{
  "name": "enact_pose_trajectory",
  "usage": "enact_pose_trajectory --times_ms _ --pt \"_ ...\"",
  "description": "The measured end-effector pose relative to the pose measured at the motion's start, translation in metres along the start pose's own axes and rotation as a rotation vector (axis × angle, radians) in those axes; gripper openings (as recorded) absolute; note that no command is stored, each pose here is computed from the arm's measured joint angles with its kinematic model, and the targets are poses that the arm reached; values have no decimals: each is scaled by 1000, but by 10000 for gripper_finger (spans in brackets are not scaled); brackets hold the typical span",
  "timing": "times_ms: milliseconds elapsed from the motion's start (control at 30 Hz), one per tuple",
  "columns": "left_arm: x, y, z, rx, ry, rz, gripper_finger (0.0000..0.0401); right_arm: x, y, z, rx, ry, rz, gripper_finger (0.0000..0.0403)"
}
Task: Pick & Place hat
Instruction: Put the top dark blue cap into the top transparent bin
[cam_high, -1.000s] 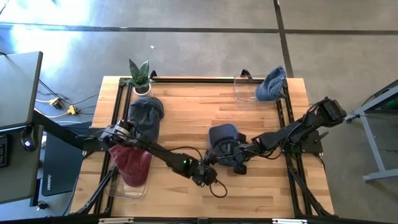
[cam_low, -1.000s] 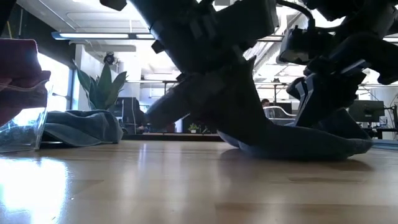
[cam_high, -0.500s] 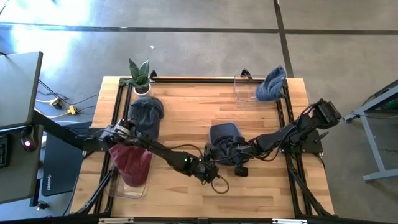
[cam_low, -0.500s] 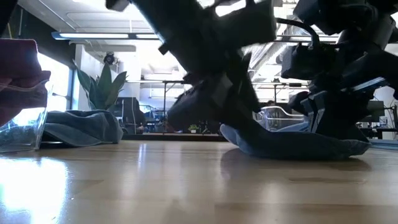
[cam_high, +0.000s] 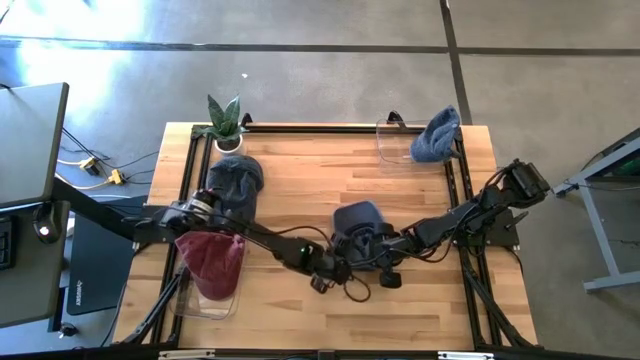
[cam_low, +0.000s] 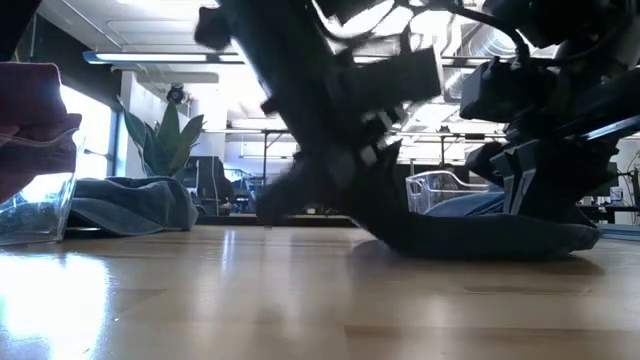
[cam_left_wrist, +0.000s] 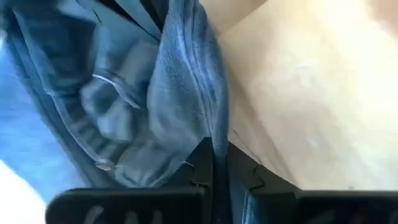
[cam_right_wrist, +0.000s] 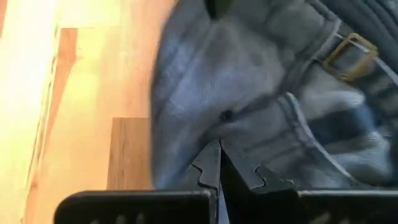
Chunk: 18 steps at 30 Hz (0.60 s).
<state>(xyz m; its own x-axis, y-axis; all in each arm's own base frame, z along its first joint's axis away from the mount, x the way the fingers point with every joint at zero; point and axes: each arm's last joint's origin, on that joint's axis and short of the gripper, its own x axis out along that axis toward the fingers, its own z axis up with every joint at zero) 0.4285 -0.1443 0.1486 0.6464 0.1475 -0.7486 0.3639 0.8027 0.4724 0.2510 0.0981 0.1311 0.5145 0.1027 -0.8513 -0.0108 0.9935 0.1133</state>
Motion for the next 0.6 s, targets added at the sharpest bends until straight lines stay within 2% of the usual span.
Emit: enact_pose_trajectory --times_ms 167,267,400,500,600 --pt "-28 -2 15 28 -78 -15 23 -3 4 -1 -82 -12 -9 2" --pt "-30 -5 15 39 -89 -66 10 -13 10 -1 -110 -56 -47 1" --pt "-31 -4 15 30 -90 -75 5 -37 21 -1 -165 -140 -87 2" --pt "-31 -4 15 31 -88 -75 7 -52 32 -3 -193 -191 -51 2" --pt "-31 -4 14 33 -81 -79 5 -54 43 -9 -235 -182 1 16"
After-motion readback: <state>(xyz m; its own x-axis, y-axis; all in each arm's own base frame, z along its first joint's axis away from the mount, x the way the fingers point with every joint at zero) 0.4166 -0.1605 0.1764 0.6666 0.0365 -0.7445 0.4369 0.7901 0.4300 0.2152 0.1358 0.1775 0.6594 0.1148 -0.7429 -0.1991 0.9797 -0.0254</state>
